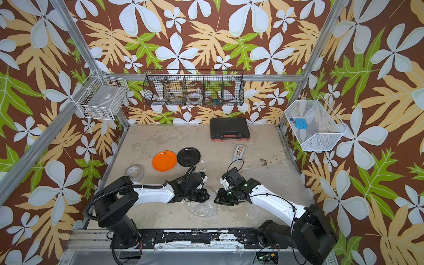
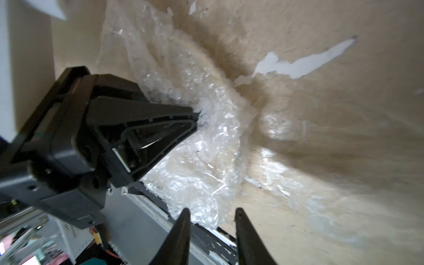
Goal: Wrap dinner plates in bubble wrap
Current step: Pick up the bubble wrap from the center of the board.
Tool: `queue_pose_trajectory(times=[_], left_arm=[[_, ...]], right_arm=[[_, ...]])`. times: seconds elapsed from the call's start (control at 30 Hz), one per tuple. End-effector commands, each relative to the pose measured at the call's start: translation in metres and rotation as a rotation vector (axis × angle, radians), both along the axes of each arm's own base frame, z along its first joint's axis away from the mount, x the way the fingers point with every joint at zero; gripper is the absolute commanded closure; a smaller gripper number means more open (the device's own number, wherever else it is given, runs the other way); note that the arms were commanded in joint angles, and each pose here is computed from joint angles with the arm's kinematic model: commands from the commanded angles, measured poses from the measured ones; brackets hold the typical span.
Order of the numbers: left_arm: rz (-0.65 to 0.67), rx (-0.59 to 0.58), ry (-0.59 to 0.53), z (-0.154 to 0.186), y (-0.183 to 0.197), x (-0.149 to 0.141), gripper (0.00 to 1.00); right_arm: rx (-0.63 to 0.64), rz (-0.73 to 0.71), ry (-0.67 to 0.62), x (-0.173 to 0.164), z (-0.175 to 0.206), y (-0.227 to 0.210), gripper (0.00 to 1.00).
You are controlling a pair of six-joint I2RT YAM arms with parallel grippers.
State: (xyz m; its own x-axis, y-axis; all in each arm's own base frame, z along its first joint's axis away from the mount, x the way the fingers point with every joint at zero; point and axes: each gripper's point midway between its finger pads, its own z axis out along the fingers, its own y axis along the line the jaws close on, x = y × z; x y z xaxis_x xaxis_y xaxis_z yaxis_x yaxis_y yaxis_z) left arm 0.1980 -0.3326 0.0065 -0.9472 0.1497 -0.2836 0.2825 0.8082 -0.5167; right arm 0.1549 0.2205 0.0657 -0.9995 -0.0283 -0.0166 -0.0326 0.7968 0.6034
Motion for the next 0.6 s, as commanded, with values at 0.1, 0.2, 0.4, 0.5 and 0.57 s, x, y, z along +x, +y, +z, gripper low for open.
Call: queue_pose_trajectory(times=[0.1, 0.2, 0.4, 0.5, 0.57], left_arm=[[0.039, 0.453, 0.178, -0.058, 0.101, -0.047, 0.86], [0.043, 0.41, 0.158, -0.046, 0.092, -0.042, 0.86], [0.074, 0.228, 0.034, 0.025, 0.058, -0.014, 0.73], [0.092, 0.161, -0.038, 0.067, 0.048, 0.003, 0.62], [0.098, 0.122, -0.084, 0.094, 0.044, 0.013, 0.54]], right_arm=[[0.16, -0.022, 0.083, -0.002, -0.012, 0.025, 0.61], [0.197, -0.031, 0.085, 0.001, -0.014, 0.031, 0.65], [0.117, -0.1, 0.06, 0.013, -0.027, 0.009, 0.93], [0.123, -0.148, 0.029, 0.027, -0.024, -0.002, 0.98], [0.126, -0.161, 0.004, 0.036, -0.018, -0.007, 0.99]])
